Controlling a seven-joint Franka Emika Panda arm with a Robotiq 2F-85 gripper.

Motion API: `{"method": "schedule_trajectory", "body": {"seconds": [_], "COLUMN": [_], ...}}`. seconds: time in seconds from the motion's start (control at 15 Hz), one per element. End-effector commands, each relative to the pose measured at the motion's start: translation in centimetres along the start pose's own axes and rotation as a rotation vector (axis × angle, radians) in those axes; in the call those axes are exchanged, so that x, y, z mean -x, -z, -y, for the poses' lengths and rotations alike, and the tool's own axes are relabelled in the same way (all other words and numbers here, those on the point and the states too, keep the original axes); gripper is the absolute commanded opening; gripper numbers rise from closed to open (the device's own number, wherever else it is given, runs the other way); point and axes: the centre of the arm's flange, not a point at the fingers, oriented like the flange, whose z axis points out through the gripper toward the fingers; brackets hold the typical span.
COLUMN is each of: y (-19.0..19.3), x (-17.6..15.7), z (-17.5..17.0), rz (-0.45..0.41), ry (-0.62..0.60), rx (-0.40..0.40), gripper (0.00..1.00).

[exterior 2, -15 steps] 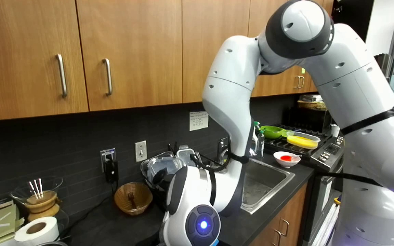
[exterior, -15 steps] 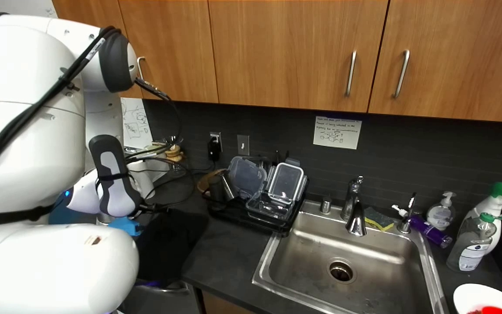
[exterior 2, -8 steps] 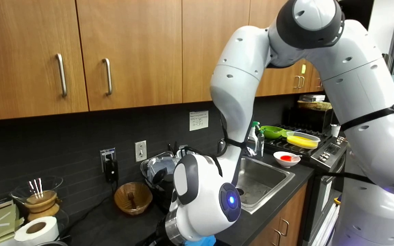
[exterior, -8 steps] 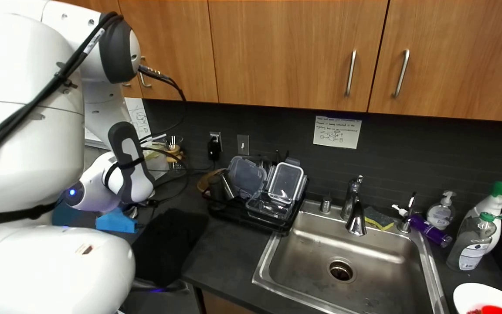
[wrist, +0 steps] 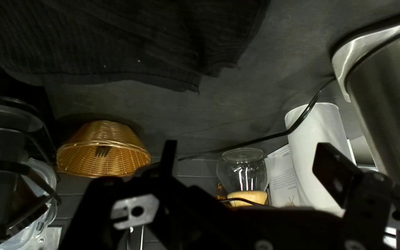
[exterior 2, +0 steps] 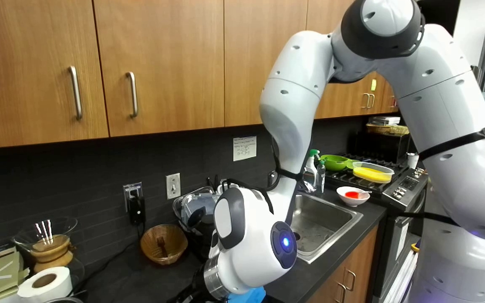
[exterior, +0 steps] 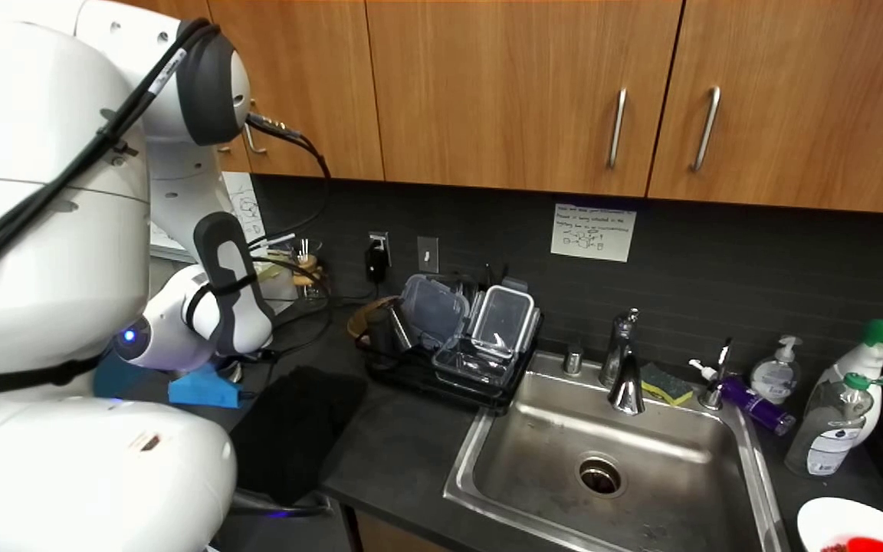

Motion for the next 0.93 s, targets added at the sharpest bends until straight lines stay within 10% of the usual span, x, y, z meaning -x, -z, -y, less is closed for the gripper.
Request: {"method": "schedule_trajectory", "body": {"seconds": [0.0,0.6,0.87], "y": [0.00,0.01,0.28], "x": [0.01,0.02,0.13], "z": [0.00,0.00,0.31], "rz": [0.000,0.000,0.103], "ry": [0.000,0.000,-0.075], "rx": [0.000,0.000,-0.120], "gripper": [1.00,1.00,1.00]}}
